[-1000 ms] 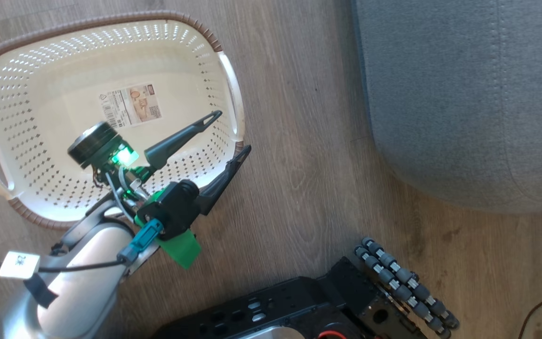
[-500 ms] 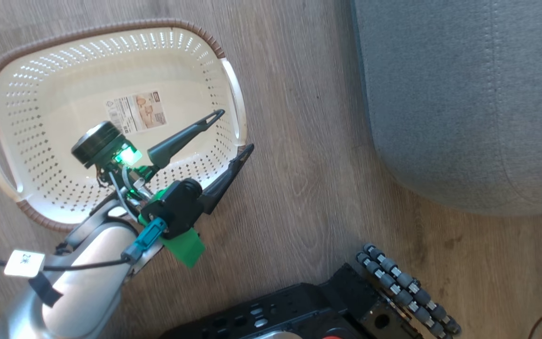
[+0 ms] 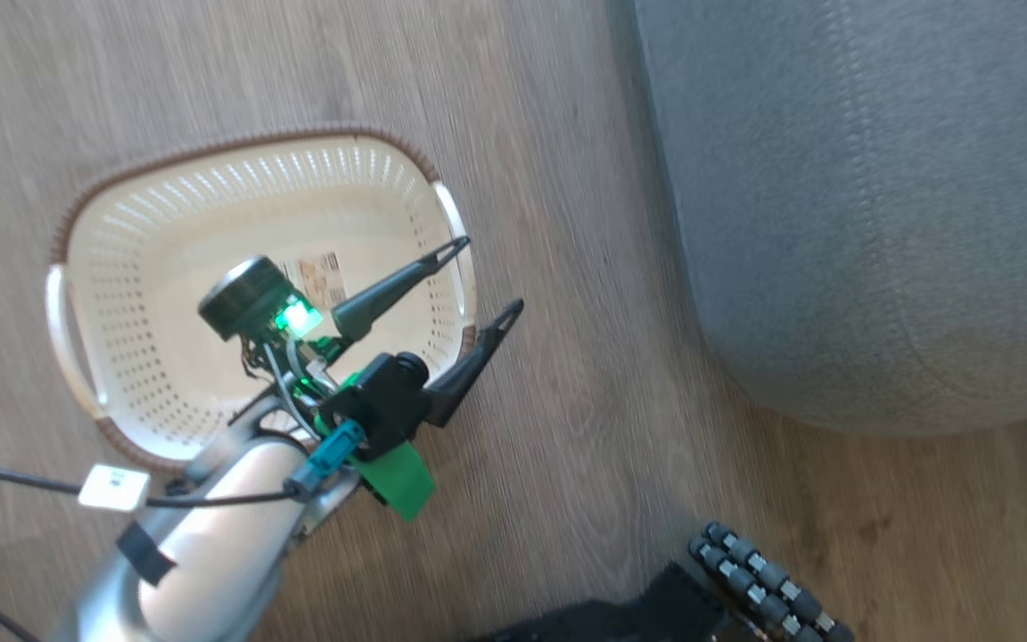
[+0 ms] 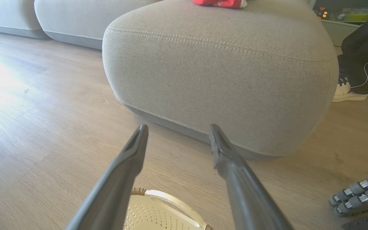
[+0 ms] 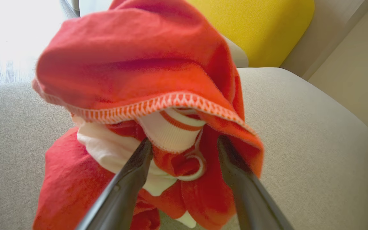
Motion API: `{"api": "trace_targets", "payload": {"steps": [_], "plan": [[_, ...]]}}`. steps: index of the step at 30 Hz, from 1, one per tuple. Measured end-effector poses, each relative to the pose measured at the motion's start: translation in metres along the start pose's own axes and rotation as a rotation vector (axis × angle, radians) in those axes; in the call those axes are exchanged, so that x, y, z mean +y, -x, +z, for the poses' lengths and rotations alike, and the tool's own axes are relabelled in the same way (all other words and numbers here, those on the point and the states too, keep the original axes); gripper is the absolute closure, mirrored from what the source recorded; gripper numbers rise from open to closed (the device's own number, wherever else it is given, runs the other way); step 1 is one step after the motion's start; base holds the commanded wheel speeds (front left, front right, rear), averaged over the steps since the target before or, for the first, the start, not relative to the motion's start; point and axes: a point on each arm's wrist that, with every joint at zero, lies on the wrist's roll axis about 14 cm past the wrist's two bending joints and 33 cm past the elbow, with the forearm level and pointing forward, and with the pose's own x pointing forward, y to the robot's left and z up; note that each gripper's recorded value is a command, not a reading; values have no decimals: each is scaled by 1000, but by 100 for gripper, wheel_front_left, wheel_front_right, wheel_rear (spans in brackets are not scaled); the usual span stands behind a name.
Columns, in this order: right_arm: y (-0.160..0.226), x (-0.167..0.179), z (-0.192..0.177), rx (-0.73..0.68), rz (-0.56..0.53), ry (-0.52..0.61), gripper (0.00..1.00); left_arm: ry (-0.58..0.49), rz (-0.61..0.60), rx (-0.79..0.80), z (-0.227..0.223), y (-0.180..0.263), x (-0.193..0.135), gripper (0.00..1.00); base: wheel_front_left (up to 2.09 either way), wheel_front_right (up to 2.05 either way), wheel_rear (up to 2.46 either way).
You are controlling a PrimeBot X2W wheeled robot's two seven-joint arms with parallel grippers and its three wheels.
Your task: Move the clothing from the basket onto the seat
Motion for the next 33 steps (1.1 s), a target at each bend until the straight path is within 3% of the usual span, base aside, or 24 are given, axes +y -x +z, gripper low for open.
{"api": "trace_targets", "payload": {"steps": [9,14,19,22,25,33], "plan": [[47,-24,23,-39,41,0,0,-15,11,-34,51,11,-39,0,0,0,0],[66,-25,44,-112,83,15,0,-21,41,-67,76,16,-49,0,0,0,0],[91,-27,88,-271,123,-34,0,-52,105,-88,97,27,-49,0,0,0,0],[112,-20,121,-409,175,-35,0,-62,165,-119,114,33,-42,0,0,0,0],[138,-4,148,-536,240,-60,0,-55,309,-142,125,49,-15,0,0,0,0],[202,67,170,-684,468,-158,0,-47,651,-176,141,113,51,0,0,0,0]]}}
